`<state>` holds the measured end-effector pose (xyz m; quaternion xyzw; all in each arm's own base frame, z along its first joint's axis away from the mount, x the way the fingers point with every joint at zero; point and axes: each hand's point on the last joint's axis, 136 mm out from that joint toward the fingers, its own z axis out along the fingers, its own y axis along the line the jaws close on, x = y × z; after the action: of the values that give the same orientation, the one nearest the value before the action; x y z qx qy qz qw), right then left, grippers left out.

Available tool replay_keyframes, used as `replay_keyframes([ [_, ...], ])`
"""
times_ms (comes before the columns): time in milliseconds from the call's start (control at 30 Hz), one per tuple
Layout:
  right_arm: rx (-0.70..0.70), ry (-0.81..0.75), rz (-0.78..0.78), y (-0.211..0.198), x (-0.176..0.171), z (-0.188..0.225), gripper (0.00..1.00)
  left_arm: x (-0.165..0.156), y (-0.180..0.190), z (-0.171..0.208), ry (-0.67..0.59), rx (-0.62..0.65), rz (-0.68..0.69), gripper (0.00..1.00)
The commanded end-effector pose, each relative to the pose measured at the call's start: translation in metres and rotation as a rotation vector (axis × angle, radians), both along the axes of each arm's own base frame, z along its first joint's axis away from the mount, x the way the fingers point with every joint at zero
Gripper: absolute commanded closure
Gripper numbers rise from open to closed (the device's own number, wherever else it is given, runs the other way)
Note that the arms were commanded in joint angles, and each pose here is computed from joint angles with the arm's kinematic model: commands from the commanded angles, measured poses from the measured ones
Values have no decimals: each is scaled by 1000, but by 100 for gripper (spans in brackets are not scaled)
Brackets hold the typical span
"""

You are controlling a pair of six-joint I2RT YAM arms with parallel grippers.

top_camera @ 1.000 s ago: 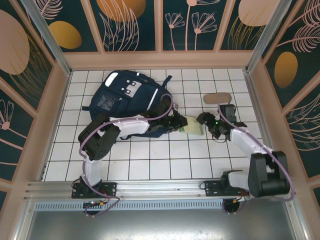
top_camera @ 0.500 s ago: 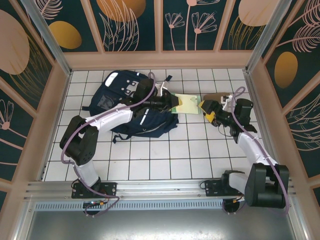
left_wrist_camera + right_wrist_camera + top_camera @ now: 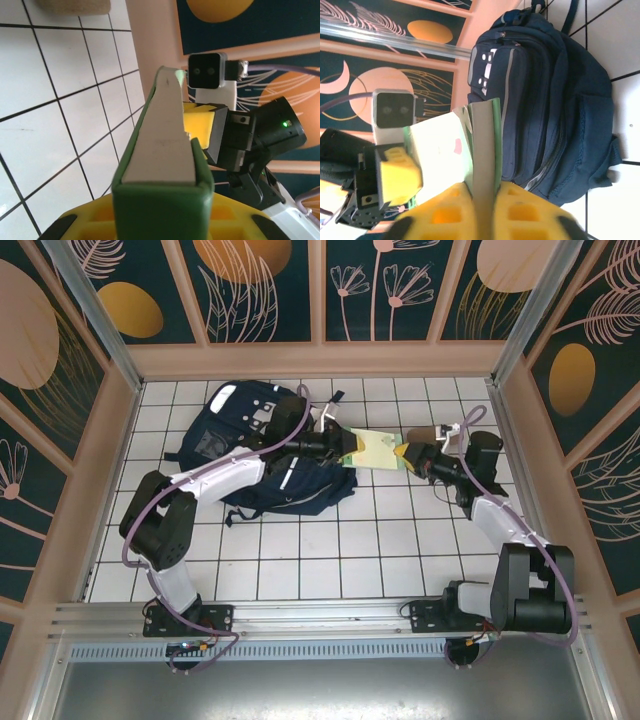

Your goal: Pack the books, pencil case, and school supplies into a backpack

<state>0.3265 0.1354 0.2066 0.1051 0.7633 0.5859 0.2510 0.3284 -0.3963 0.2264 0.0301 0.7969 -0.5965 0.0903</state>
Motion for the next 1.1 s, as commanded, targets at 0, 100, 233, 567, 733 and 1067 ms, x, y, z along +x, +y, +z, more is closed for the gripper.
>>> replay_keyframes([
  [0, -12, -48, 28, 5, 0, 12, 100, -4, -9, 27, -77, -59, -43, 91],
  [100, -26, -52, 11, 2, -1, 13, 100, 6, -3, 11, -69, 21, -12, 64],
  [233, -58, -42, -40, -9, -1, 8, 100, 35, 29, -19, -64, 225, 114, 46],
  [567, -125, 11, -185, -33, -7, -12, 100, 78, 126, -81, -235, 932, 342, 45],
  [733, -123, 32, -205, -36, -11, -20, 100, 79, 124, -106, -335, 1171, 279, 44],
  [1067, -115, 47, -226, -37, -19, -26, 100, 79, 127, -145, -420, 1436, 207, 51],
])
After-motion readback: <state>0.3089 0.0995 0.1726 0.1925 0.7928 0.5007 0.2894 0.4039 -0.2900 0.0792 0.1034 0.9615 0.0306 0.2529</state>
